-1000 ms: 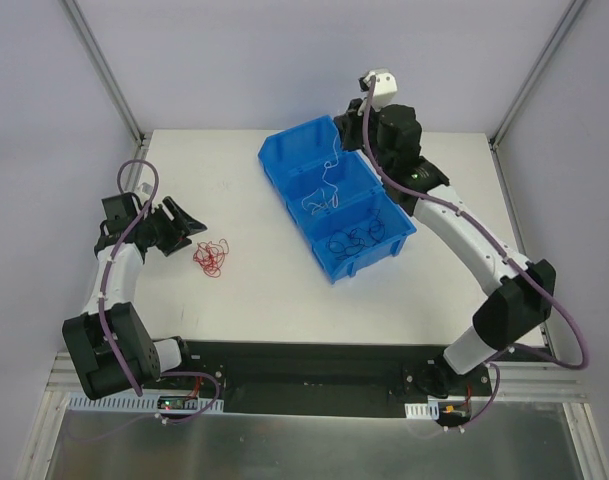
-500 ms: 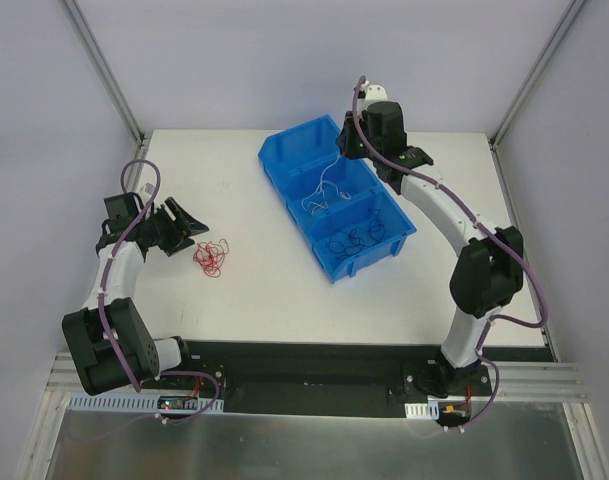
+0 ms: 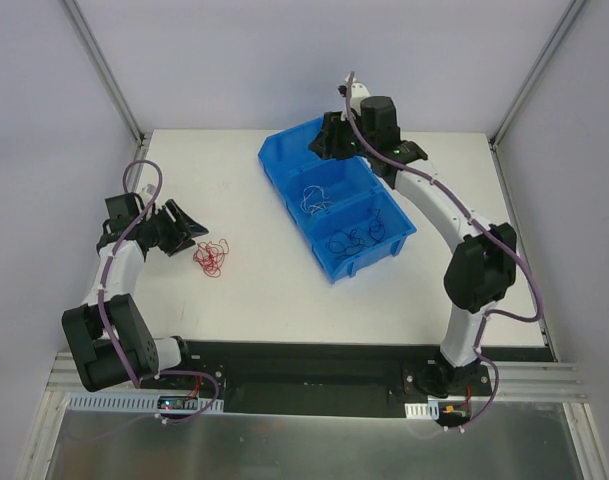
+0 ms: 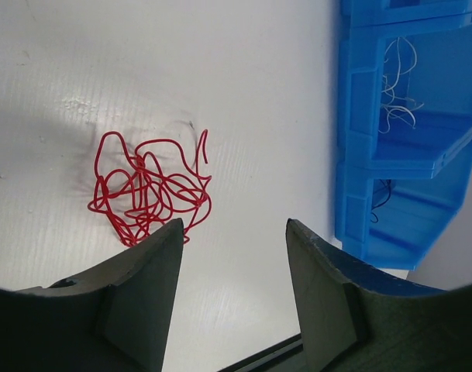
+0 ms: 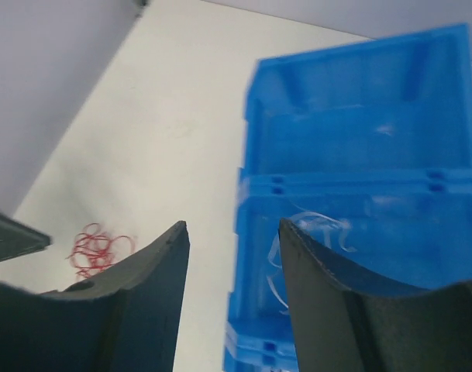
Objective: Untangle the cables
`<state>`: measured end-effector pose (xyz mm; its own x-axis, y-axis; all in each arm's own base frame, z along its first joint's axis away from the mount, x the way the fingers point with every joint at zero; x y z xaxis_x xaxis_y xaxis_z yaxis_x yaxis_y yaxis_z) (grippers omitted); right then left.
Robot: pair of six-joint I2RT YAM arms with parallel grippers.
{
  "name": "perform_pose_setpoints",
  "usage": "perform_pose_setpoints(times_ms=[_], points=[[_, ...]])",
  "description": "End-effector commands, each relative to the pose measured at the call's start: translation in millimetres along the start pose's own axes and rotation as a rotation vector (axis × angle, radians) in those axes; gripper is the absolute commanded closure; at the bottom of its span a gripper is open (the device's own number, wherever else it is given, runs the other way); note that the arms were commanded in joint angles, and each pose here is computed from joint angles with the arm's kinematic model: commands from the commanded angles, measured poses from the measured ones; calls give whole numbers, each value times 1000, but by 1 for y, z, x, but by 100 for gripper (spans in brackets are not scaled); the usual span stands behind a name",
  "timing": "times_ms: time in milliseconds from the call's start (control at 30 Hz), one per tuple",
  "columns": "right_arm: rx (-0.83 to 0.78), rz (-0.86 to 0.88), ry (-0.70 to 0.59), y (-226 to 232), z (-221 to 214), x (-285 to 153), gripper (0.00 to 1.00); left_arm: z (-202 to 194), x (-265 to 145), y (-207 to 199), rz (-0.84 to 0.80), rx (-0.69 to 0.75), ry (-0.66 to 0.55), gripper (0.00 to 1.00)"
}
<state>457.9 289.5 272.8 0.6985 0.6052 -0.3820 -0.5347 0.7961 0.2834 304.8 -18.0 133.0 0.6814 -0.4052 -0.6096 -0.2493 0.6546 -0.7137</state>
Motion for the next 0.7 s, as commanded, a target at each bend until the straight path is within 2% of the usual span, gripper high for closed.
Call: perform_pose_setpoints(times_ms=[0, 100, 167, 267, 400, 533, 667], points=[[67, 373, -33, 105, 10, 23, 46, -2, 4, 4, 16, 29, 20, 48], [212, 504, 35, 161, -24, 59, 45, 0, 3, 11, 62, 42, 0, 48], [278, 570, 85, 198, -45, 73, 45, 0, 3, 14, 78, 47, -3, 45], [291, 577, 127, 235, -72, 85, 45, -6, 9, 17, 99, 54, 31, 44], [316, 527, 145, 235, -89, 93, 45, -17, 19, 21, 159, 75, 100, 53], [317, 509, 152, 225, -110, 95, 45, -18, 25, 27, 223, 90, 115, 54], [319, 493, 158, 223, -112, 92, 45, -11, 27, 28, 253, 65, 98, 55]])
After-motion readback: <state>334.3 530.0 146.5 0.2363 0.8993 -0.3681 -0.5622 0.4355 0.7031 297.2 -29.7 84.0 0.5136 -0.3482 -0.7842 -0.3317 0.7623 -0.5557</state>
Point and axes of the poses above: each gripper's point midway between its finger pads, its own x axis out along the fingers, its own y axis along the line the jaws close on, z = x × y, the point moved 1 cm from there along -x, back along the fingers, and after that the axes turned 2 degrees about -x, right-handed, at the moved point
